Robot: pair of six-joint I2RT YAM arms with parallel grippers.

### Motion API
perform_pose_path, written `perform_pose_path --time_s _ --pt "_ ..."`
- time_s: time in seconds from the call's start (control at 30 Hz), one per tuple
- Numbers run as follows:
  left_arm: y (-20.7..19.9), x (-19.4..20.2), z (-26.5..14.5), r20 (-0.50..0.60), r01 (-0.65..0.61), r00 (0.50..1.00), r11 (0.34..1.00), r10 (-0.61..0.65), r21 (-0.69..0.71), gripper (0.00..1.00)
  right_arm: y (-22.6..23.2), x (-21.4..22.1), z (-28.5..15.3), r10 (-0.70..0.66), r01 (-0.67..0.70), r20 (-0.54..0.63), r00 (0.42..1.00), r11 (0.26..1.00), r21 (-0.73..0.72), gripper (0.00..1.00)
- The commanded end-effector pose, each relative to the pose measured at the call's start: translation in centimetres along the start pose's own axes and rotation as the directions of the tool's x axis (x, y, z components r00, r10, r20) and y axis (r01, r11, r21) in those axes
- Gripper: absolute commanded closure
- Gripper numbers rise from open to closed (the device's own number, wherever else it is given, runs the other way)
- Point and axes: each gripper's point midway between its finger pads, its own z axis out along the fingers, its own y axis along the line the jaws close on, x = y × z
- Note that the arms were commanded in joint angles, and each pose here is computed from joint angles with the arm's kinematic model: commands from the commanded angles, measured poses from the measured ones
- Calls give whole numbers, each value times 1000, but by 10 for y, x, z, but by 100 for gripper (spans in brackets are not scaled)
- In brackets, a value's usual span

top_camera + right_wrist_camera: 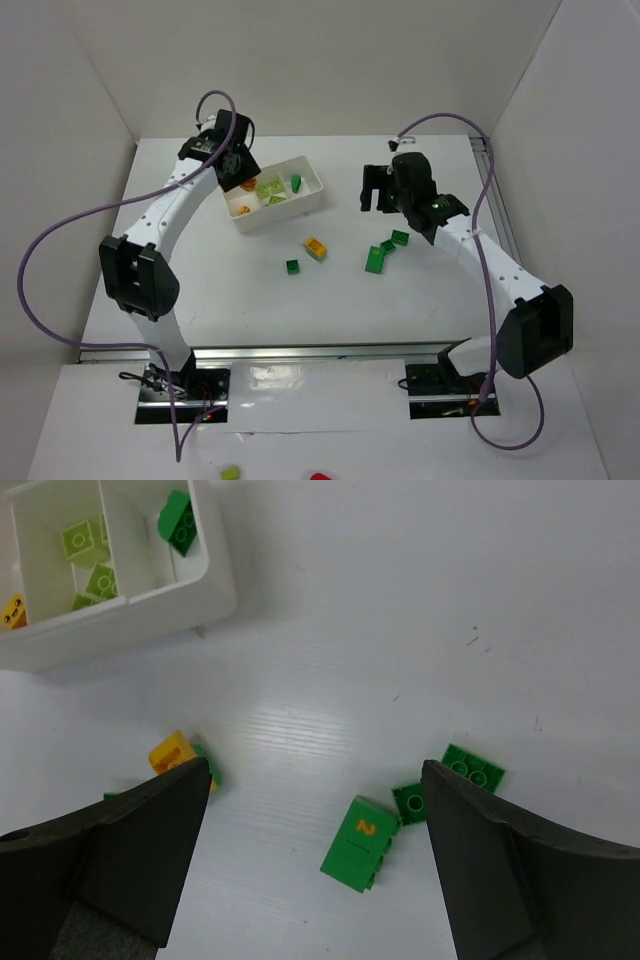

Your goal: Sort the legos into containers by color

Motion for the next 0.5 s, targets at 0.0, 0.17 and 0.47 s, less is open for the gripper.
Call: perform_pose_path --time_s 0.0,0.17,0.47 --pt "24 4 31 -78 -84 994 993 78 -77 76 20 -1 5 -25 24 -14 1000 999 -37 7" --pt "32 9 55 -136 -103 987 991 91 -85 65 84 33 11 -209 183 -101 973 957 -224 7" --pt "26 13 72 -174 -125 978 991 114 -53 16 151 101 35 -437 329 -197 878 848 -414 10"
